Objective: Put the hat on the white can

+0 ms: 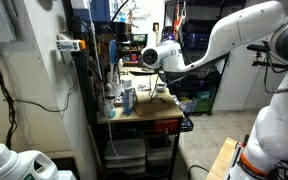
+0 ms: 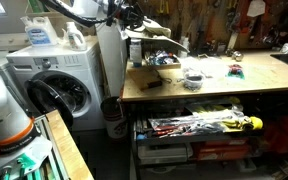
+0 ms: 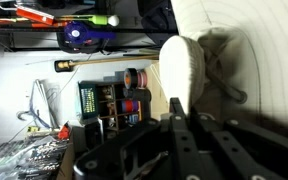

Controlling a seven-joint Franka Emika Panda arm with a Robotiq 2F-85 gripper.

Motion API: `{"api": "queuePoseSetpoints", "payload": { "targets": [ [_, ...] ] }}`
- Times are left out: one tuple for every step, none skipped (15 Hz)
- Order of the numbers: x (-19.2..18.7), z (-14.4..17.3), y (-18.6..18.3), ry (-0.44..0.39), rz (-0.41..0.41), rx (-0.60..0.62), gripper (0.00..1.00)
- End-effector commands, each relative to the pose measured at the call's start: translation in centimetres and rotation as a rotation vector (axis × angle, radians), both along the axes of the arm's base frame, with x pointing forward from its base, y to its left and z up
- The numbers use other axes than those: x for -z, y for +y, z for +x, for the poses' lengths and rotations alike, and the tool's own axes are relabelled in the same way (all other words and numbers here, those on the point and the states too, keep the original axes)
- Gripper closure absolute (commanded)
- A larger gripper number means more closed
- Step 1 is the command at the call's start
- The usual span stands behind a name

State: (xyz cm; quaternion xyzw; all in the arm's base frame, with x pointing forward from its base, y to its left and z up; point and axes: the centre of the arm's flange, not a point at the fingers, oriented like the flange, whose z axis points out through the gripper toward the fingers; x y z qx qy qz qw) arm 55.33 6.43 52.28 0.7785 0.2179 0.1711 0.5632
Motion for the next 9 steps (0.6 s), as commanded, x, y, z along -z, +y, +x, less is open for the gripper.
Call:
{"api": "queuePoseSetpoints", "payload": {
  "targets": [
    [-1.3, -0.2, 1.0, -0.053, -0.006, -0.022, 0.99],
    [-1.5, -0.1, 1.3, -0.062, 0.000, -0.033, 0.99],
    [-1.6, 0.0, 1.7, -0.070, 0.001, -0.047, 0.99],
    [-1.6, 0.2, 2.3, -0.080, 0.015, -0.063, 0.99],
    [-1.6, 0.3, 2.8, -0.088, 0.020, -0.079, 0.99],
    [-1.6, 0.5, 3.4, -0.095, 0.018, -0.099, 0.99],
    [-1.6, 0.6, 3.9, -0.103, 0.022, -0.117, 0.99],
    [-1.7, 0.8, 4.4, -0.118, 0.029, -0.141, 0.99],
    [-1.6, 0.9, 4.9, -0.133, 0.032, -0.158, 0.99]
  ]
}}
